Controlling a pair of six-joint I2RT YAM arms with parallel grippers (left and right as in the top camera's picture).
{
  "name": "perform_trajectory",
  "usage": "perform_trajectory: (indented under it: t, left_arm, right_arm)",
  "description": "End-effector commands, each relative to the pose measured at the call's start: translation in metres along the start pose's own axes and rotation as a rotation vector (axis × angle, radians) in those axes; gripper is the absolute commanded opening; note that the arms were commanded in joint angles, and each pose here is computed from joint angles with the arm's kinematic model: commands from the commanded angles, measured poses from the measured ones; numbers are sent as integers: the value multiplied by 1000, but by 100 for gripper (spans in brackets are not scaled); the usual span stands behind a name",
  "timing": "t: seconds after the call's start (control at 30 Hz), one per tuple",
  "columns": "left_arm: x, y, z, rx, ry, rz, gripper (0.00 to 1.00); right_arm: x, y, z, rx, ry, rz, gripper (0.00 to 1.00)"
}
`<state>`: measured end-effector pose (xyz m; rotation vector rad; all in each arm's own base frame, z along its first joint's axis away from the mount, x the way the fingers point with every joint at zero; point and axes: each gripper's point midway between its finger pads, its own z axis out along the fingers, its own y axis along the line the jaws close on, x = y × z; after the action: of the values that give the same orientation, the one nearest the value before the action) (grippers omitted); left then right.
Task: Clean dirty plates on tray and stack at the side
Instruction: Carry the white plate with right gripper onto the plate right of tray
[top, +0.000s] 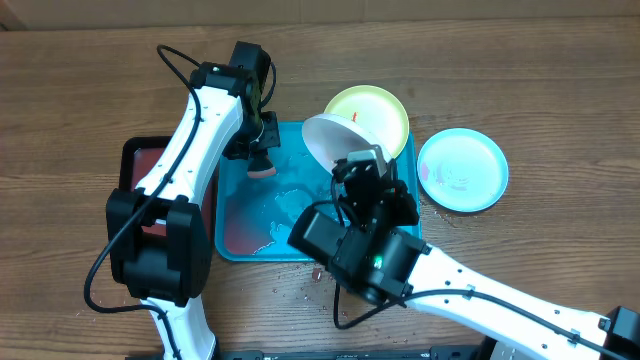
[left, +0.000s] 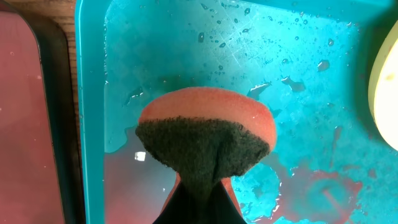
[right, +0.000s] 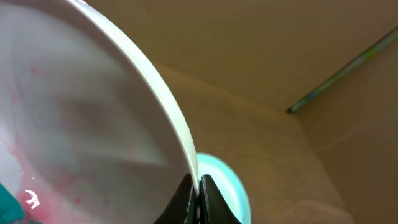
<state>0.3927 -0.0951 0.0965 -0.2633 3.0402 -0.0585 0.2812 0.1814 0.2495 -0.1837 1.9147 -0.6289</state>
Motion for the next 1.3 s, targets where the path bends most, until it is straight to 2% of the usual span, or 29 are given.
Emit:
perform_trajectory:
  t: [0.0, 0.3, 0.57, 0.7, 0.77, 0.83, 1.03, 1.27]
  left_arm:
    - [-5, -4, -5, 17, -15, 26, 4]
    - [-5, -4, -5, 17, -14, 26, 4]
    - [-5, -4, -5, 17, -14, 26, 4]
    - [-5, -4, -5, 18, -15, 26, 4]
    - [-5, -4, -4, 17, -14, 26, 4]
    - [-5, -4, -5, 18, -14, 26, 4]
    - [-5, -4, -4, 18, -14, 26, 4]
    - [-5, -5, -5, 19, -18, 27, 4]
  right_arm:
    - [-29, -24, -17, 87, -125, 56, 4]
    - [-38, -28, -30, 124, -192, 50, 4]
    - [-38, -28, -30, 119, -191, 52, 4]
    - [-30, -16, -28, 51, -144, 51, 4]
    - [-21, -4, -24, -20, -88, 48, 4]
    - [-3, 15, -17, -134, 30, 93, 4]
    - [39, 33, 15, -309, 363, 236, 4]
    - [72, 4, 73, -380, 668, 450, 4]
